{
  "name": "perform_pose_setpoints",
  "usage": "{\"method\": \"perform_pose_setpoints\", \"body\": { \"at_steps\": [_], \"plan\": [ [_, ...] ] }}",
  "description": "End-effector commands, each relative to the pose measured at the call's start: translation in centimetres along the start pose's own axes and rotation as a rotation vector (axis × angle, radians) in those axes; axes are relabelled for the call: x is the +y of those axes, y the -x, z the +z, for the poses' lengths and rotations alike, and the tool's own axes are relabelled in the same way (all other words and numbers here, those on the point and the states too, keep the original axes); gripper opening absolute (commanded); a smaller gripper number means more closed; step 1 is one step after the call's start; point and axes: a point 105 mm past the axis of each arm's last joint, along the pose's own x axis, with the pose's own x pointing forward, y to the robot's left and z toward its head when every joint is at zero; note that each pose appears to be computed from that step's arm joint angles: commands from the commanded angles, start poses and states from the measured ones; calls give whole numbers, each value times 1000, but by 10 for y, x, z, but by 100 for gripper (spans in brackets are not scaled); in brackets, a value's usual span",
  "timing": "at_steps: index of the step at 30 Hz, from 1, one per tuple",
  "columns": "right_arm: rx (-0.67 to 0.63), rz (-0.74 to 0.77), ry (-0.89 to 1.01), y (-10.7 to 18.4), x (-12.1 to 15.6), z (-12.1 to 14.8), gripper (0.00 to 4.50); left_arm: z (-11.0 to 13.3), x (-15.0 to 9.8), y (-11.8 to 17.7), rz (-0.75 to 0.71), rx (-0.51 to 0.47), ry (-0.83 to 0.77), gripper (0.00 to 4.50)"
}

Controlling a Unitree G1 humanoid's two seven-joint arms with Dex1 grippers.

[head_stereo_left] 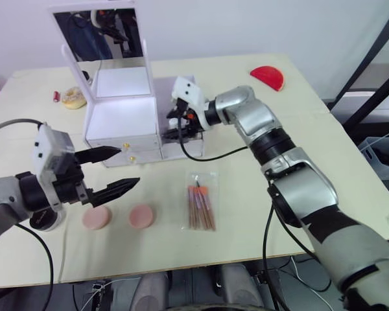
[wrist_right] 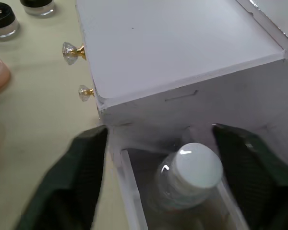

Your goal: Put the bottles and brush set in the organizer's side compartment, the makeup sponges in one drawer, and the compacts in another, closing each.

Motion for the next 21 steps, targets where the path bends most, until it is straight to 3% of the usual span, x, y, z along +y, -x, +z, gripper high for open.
{"method": "perform_pose_setpoints", "body": {
  "at_steps": [1,5,9,14,18,21],
  "plan": [
    [-76,-29,68,20,-8,35,446,6,0,1,-3,-11,-24,450],
    [-112,-51,102,47,-14,54,446,4,2,3,1,-4,-21,450],
    [-171,-69,90,107,-13,62,446,-5,23,31,91,24,31,450],
    [-173,-157,12,173,-5,19,446,-29,52,91,262,133,79,450],
    [-151,-277,-76,229,14,-37,446,-50,79,154,486,192,111,450],
    [-131,-380,-123,259,29,-70,446,-66,86,191,597,224,137,450]
  ]
}}
